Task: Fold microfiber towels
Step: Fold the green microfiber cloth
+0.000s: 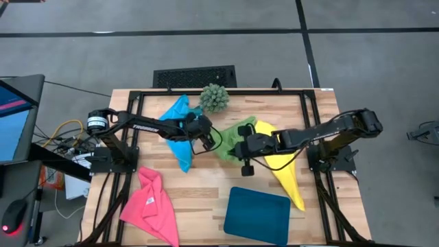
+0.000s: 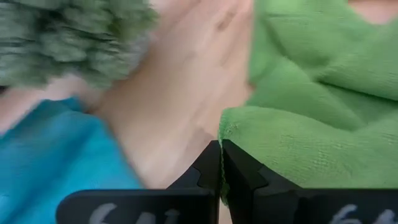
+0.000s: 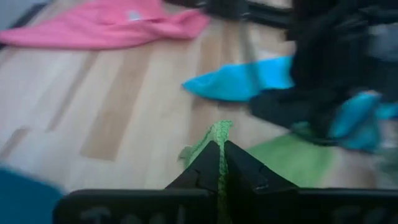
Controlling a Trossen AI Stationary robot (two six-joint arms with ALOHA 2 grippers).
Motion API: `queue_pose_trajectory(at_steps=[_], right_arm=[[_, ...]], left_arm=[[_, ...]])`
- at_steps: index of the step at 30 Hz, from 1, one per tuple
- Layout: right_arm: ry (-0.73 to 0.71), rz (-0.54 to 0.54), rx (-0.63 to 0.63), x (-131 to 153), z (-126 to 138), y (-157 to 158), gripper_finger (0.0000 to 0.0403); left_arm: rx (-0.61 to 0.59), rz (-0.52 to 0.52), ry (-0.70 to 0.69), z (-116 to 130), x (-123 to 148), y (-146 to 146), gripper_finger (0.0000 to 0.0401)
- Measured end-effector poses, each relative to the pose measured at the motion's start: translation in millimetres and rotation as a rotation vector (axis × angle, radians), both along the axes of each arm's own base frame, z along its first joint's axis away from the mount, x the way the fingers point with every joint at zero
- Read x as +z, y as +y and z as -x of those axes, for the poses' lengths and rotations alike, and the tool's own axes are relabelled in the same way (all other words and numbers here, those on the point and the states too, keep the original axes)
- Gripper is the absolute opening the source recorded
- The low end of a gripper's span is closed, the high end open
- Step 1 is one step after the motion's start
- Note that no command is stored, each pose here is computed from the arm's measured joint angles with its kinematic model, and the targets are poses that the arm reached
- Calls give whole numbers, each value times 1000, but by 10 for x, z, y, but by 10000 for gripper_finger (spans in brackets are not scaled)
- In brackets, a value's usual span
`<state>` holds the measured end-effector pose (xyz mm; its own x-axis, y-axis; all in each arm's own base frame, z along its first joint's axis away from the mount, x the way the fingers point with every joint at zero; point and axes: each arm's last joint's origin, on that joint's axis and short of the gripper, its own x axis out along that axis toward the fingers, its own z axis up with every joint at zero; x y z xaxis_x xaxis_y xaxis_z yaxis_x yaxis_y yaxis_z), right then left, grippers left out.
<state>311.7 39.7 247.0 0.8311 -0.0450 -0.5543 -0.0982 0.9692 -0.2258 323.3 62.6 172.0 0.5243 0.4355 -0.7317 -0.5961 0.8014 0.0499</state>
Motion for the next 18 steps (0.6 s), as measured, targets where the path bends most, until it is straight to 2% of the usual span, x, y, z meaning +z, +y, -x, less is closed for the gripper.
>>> queue_pose_trajectory(at_steps=[5, 9, 14, 18], right_arm=[[-82, 66, -77, 235, 138, -11, 15], [-166, 103, -144, 491, 329, -23, 12], [-242, 146, -253, 741, 582, -85, 20], [-306, 155, -285, 894, 726, -125, 17]], left_arm=[[-55, 75, -37, 51, 133, -39, 0], [-82, 95, -137, 137, 412, -73, 0], [-77, 51, -280, 360, 866, -106, 0], [-51, 3, -387, 591, 1191, -131, 0]])
